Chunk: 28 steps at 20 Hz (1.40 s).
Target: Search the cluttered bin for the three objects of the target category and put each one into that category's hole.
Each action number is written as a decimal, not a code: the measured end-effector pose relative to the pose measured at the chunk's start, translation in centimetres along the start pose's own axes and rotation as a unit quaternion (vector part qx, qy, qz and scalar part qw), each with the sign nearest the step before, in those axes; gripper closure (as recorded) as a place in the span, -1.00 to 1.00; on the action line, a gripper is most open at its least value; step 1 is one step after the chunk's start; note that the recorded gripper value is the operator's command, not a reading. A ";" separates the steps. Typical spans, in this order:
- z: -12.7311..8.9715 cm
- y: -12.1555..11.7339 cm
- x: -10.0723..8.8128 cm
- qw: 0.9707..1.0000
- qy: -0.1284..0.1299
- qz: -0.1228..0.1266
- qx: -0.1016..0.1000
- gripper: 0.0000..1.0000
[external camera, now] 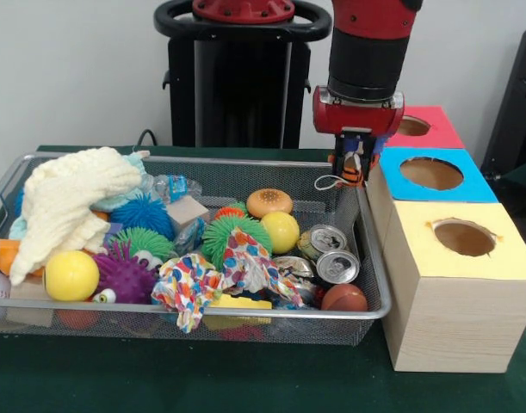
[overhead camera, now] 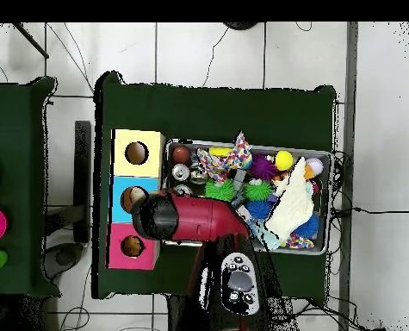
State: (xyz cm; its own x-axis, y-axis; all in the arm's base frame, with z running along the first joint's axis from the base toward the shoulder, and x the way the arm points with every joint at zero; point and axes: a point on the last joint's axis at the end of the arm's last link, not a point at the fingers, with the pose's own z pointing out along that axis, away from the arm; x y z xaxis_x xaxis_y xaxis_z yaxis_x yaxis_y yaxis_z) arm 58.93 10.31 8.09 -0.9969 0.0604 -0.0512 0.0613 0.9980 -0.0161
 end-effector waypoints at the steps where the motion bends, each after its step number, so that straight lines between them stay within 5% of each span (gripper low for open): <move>1: -0.3 -0.2 -0.8 1.000 -0.019 0.004 -0.004 1.00; 3: -1.1 -0.5 -2.4 0.998 -0.059 0.010 -0.010 1.00; 7: -2.1 -0.7 -3.6 0.996 -0.090 0.012 -0.013 1.00; 21: -3.0 0.8 -4.5 0.994 -0.102 0.006 -0.033 1.00; 28: 0.4 -0.7 -5.4 0.991 -0.123 -0.004 -0.045 1.00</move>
State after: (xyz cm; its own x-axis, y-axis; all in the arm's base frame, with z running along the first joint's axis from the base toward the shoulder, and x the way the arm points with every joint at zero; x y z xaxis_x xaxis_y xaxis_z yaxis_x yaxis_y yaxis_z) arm 64.26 9.30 7.98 -0.9539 0.0574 -0.2945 0.0381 0.9968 0.0709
